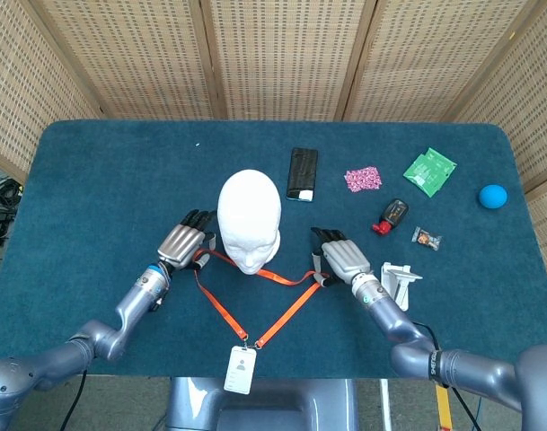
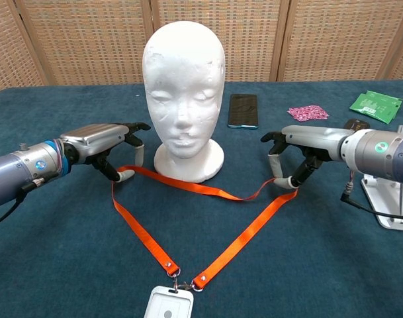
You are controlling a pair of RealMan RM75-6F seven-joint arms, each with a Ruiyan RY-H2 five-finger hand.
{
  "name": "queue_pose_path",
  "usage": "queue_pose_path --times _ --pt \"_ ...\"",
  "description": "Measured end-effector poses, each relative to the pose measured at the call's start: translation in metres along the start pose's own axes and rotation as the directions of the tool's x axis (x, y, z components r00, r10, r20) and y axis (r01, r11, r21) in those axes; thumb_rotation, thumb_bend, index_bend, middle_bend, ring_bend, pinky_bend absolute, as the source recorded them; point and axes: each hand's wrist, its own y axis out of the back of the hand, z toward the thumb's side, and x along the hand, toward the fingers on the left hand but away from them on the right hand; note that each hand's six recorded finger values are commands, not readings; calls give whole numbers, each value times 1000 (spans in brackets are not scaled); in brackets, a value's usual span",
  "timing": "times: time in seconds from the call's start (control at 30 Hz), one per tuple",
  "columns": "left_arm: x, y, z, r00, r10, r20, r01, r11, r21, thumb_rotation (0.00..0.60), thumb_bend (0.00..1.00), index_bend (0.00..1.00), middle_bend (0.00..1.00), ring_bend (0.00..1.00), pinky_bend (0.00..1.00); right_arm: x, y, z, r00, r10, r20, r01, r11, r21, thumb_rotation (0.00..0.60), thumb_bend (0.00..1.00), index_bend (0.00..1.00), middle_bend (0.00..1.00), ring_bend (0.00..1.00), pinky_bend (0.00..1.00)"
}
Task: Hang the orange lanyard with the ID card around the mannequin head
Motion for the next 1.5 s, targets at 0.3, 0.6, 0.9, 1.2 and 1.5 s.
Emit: queue_pose_path --times 0.3,0.6,0.9,1.2,1.5 --pt "1 -3 -1 1000 6 -8 -6 1000 -14 600 437 638 0 0 0 -1 -2 -2 1000 5 2 -5 1000 -13 600 612 721 2 0 0" --pt "-5 -3 -1 999 33 20 -33 999 -2 600 438 688 0 0 0 3 -1 -1 1000 9 -5 -9 1000 -12 600 613 724 2 0 0" --pt "-23 3 -5 995 80 58 -81 997 17 600 437 716 0 0 0 18 0 6 999 12 -39 -13 1000 -17 600 612 729 2 0 0" --pt "-48 17 -3 978 153 145 -160 986 39 600 437 707 0 0 0 37 5 22 993 24 -119 -19 999 40 600 613 736 2 0 0" --pt "-70 27 9 944 210 253 -239 967 88 600 435 708 0 0 0 52 5 36 980 42 -194 -25 996 89 600 612 739 2 0 0"
